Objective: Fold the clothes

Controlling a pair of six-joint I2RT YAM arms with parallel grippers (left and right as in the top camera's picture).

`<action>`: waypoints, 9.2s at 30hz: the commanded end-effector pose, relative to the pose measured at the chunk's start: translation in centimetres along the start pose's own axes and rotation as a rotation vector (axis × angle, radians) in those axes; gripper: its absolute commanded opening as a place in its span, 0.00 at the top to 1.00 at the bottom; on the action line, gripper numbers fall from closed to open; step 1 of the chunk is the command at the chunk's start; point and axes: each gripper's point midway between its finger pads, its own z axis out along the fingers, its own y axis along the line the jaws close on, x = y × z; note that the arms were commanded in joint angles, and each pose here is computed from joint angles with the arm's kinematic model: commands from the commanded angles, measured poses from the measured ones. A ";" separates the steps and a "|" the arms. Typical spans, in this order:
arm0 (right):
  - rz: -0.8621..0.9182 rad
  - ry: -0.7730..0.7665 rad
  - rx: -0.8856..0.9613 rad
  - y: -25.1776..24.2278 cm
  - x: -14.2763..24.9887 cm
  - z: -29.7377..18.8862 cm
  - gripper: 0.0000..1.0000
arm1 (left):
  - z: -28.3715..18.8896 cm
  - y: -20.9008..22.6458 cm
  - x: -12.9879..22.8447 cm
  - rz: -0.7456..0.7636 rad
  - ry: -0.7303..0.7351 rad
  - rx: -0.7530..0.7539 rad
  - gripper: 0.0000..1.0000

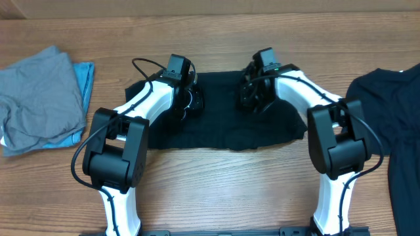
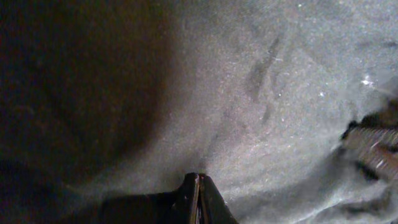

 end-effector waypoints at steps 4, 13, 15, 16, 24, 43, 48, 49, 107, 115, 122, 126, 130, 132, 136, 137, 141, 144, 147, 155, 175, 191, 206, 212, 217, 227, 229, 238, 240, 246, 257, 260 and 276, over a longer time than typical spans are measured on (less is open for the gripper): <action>0.096 -0.060 0.185 -7.4 -1.7 0.0 0.96 | 0.3 2.0 -1.3 0.031 -0.037 -0.108 0.96; 0.062 -0.095 0.169 -6.3 -2.6 0.3 0.96 | -3.5 -0.7 -6.3 0.056 -0.164 -0.119 0.96; 0.062 -0.095 0.169 -6.4 -2.6 0.3 0.96 | -4.2 0.4 -7.3 0.015 -0.213 -0.195 0.95; 0.063 -0.097 0.169 -6.4 -2.6 0.3 0.95 | -4.4 1.2 -7.7 -0.010 -0.238 -0.239 0.94; 0.058 -0.109 0.166 -6.3 -2.9 0.3 0.94 | -4.6 5.0 -8.0 -0.031 -0.290 -0.425 0.94; -0.017 -0.245 0.056 -0.5 -6.1 -6.6 0.96 | -3.9 6.0 -9.3 -0.046 -0.256 -0.434 0.96; -0.100 -0.289 -0.091 4.0 -6.6 -8.3 0.96 | -4.4 2.8 -10.1 -0.029 -0.248 -0.311 0.96; -0.114 -0.284 -0.105 4.6 -6.4 -7.8 0.96 | -4.3 1.4 -10.2 -0.020 -0.239 -0.257 0.96; 0.295 -0.686 0.285 -7.4 -9.2 -25.6 0.28 | -23.7 -5.4 -7.1 0.067 -0.485 -0.114 0.34; 0.525 -0.388 0.212 -14.1 -0.4 -26.0 0.21 | -20.5 -3.1 -3.4 0.027 -0.272 -0.187 0.00; 0.555 -0.195 0.159 -15.4 4.6 -20.3 0.33 | -17.8 -1.5 -1.7 -0.002 -0.138 -0.236 0.00; 0.553 -0.146 0.073 -15.3 6.6 -16.2 0.36 | -15.0 -1.4 -0.5 -0.010 -0.035 -0.228 0.00; 0.545 -0.120 0.017 -15.2 8.2 -13.7 0.36 | -12.5 -1.3 0.2 -0.001 0.028 -0.248 0.00; 0.544 -0.119 0.017 -15.5 8.7 -12.9 0.35 | -11.5 -1.5 0.4 0.022 0.048 -0.252 0.00; 0.496 -0.136 0.004 -15.9 9.2 -11.5 0.32 | -10.0 -3.7 0.9 0.121 0.066 -0.195 0.00; 0.485 -0.139 -0.002 -15.8 9.3 -11.3 0.31 | -9.8 -4.2 0.9 0.131 0.062 -0.188 0.00; 0.469 -0.155 -0.027 -15.7 9.2 -10.8 0.23 | -9.3 -5.6 0.8 0.166 0.038 -0.167 0.00; 0.468 -0.157 -0.026 -15.8 9.3 -10.6 0.15 | -8.8 -6.8 0.9 0.176 0.024 -0.151 0.00; 0.467 -0.158 -0.029 -15.8 9.4 -10.4 0.08 | -8.1 -7.9 1.0 0.162 0.011 -0.133 0.00; 0.406 -0.152 -0.109 -14.3 9.3 -10.5 0.05 | -4.7 -9.3 1.7 0.185 0.042 -0.108 0.00; 0.442 -0.184 -0.141 -12.1 9.0 -7.6 0.23 | 4.1 -7.1 4.3 0.139 0.225 -0.093 0.05; 0.347 -0.243 -0.239 -9.6 6.9 -7.9 0.39 | 4.2 -7.2 4.0 0.145 0.212 -0.090 0.05; 0.376 -0.231 -0.141 -11.1 7.6 -7.3 0.96 | 2.8 -7.7 3.3 0.164 0.182 -0.084 0.23; 0.418 -0.223 -0.053 -12.9 8.2 -7.3 0.96 | -2.9 -10.4 0.7 0.208 0.040 -0.032 0.24; 0.471 -0.234 -0.066 -14.1 8.1 -8.3 0.96 | -7.5 -11.9 0.9 0.216 -0.011 -0.001 0.30; 0.486 -0.223 -0.042 -14.6 8.6 -8.5 0.96 | -7.5 -10.3 7.1 0.080 0.206 -0.064 0.96; 0.485 -0.226 -0.041 -14.7 8.5 -8.5 0.96 | -6.6 -10.2 8.8 0.089 0.238 -0.094 0.96; 0.486 -0.226 -0.039 -14.7 8.5 -8.5 0.96 | -4.0 -7.0 13.0 0.007 0.304 -0.249 0.96; 0.486 -0.225 -0.039 -14.7 8.5 -8.5 0.96 | -3.2 -6.2 13.5 -0.002 0.308 -0.256 0.96; 0.486 -0.226 -0.039 -14.7 8.5 -8.5 0.96 | -1.5 -5.1 13.1 0.010 0.255 -0.264 0.96; 0.486 -0.226 -0.039 -14.7 8.5 -8.5 0.96 | 1.7 -1.2 13.8 -0.076 0.165 -0.324 0.96; 0.486 -0.226 -0.039 -14.7 8.5 -8.5 0.96 | 2.6 -0.7 14.5 -0.081 0.170 -0.301 0.96; 0.487 -0.224 -0.040 -14.7 8.6 -8.5 0.96 | -2.3 -6.9 9.8 -0.016 0.029 -0.154 0.96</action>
